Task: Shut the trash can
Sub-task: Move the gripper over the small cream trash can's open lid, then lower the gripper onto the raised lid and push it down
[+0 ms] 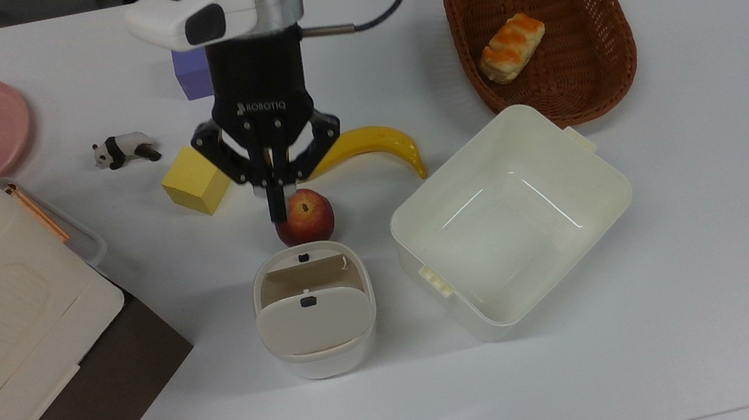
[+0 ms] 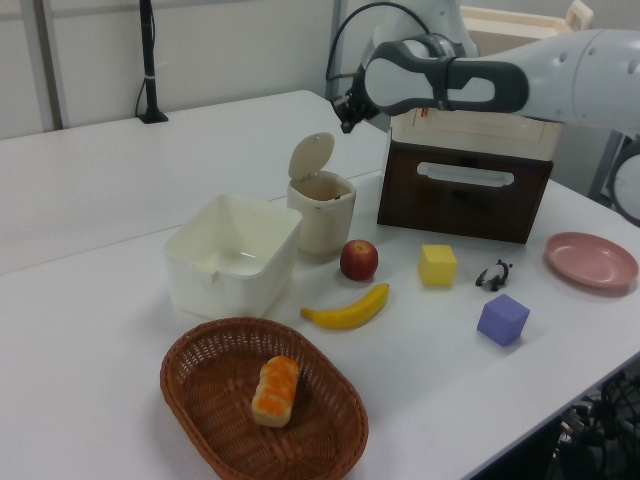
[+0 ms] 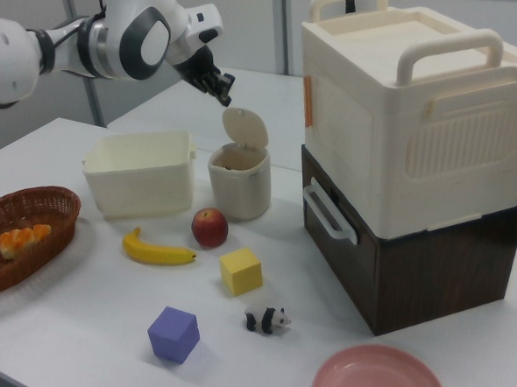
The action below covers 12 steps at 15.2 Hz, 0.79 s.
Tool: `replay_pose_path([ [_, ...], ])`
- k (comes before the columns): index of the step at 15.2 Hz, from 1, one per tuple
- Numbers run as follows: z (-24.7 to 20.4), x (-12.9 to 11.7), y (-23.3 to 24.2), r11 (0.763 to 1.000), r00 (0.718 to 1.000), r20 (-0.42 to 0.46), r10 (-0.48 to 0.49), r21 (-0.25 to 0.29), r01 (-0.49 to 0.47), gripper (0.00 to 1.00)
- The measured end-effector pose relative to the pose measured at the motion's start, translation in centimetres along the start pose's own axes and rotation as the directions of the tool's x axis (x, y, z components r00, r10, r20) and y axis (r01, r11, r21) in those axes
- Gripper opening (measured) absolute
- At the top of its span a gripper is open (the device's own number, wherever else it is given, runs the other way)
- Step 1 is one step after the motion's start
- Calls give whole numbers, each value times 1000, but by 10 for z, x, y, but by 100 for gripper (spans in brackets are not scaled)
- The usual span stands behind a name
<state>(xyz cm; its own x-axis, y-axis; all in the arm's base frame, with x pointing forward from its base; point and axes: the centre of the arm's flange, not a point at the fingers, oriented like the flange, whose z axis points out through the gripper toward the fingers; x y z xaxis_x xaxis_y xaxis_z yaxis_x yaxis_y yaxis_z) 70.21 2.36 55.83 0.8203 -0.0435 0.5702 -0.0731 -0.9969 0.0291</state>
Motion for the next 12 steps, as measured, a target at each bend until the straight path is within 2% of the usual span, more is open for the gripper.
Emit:
replay_pose_path([
  [2,11,15,-6,1000,994,-105,-30,-9,30,1],
  [6,36,27,-16,998,976,-208,-59,-11,58,1],
  [9,47,29,-18,997,965,-250,-75,-17,73,1],
  [12,65,24,-21,994,966,-236,-106,-36,100,1],
])
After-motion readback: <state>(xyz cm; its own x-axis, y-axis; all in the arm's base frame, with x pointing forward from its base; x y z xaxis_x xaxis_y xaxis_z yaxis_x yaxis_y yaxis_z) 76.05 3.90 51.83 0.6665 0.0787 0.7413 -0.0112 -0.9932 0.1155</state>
